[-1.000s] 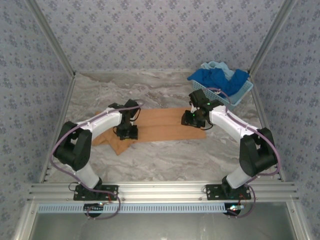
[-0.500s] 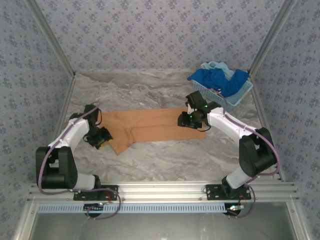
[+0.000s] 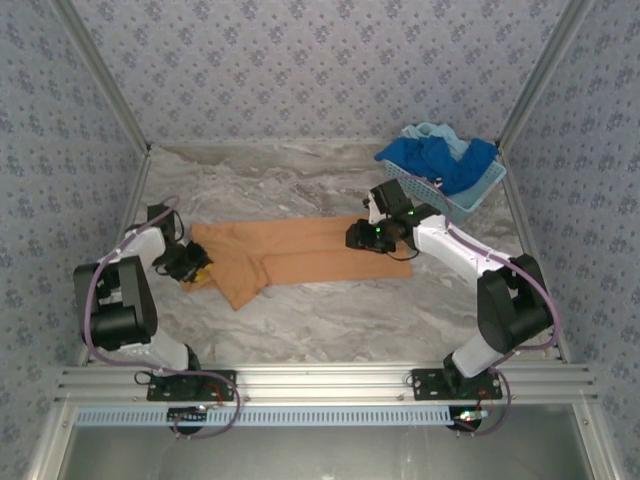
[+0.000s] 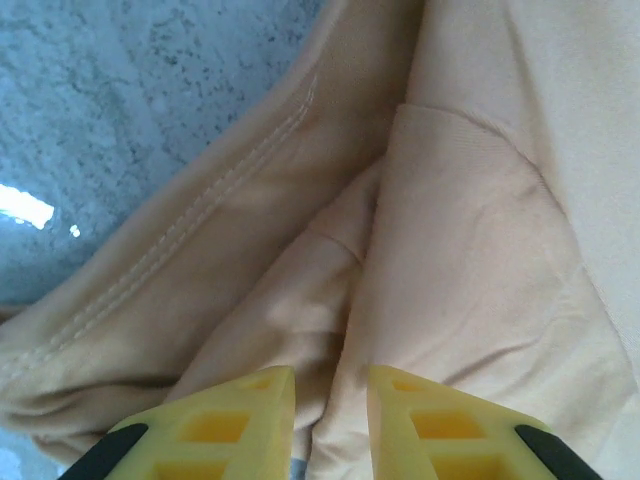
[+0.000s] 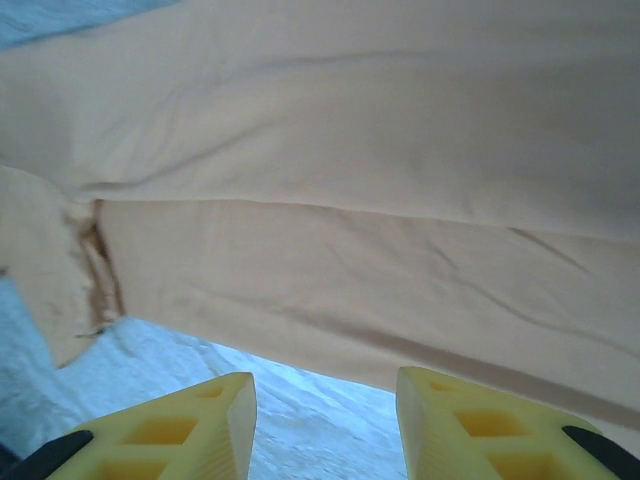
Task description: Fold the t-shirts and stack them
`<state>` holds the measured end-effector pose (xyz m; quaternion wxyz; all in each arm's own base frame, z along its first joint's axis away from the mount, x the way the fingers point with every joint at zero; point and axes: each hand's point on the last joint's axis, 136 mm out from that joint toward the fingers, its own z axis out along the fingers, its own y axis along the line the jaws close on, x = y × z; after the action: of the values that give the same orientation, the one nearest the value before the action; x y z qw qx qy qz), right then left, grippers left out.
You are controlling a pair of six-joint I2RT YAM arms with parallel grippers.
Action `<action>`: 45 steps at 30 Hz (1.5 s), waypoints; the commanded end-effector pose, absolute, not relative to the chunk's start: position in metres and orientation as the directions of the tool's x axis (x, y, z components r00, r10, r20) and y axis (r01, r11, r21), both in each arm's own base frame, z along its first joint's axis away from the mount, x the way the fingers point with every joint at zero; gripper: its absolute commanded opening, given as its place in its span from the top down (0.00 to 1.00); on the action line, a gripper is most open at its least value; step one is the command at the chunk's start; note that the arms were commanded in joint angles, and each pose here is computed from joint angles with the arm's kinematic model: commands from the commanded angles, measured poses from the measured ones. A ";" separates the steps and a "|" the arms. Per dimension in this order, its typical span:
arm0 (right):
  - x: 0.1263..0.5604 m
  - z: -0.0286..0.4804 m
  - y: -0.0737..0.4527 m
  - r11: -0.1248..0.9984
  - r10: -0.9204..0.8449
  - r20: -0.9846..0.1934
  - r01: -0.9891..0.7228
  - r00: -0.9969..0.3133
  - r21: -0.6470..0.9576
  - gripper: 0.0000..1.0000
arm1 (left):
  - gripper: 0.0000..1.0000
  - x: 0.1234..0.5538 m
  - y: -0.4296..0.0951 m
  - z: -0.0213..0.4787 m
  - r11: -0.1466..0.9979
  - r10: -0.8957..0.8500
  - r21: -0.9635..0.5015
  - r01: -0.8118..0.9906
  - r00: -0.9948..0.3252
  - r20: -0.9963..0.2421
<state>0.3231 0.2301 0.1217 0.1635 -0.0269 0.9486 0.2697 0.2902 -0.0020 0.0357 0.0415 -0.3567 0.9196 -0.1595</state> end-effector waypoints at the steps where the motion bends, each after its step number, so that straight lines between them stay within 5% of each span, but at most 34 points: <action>1: 0.324 0.145 0.253 0.762 0.044 -0.365 -0.205 -0.930 0.615 0.55 | 0.74 0.300 0.001 0.039 0.721 -0.642 -0.336 -0.606 -0.766 0.003; 20: 0.323 0.137 0.252 0.757 0.065 -0.334 -0.172 -0.940 0.630 0.56 | 0.82 0.317 -0.003 0.039 0.729 -0.625 -0.379 -0.570 -0.780 -0.030; 28: 0.321 0.141 0.250 0.759 0.067 -0.340 -0.173 -0.938 0.627 0.57 | 1.00 0.319 -0.003 0.050 0.727 -0.628 -0.396 -0.561 -0.776 -0.055; 45: 0.318 0.138 0.247 0.763 0.069 -0.324 -0.160 -0.943 0.626 0.58 | 1.00 0.332 0.005 0.102 0.718 -0.651 -0.330 -0.613 -0.759 -0.009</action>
<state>0.3231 0.2491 0.1348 0.1723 -0.0284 0.9247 0.3384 0.3353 0.0041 0.1005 0.0929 -0.3335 0.9230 -0.1678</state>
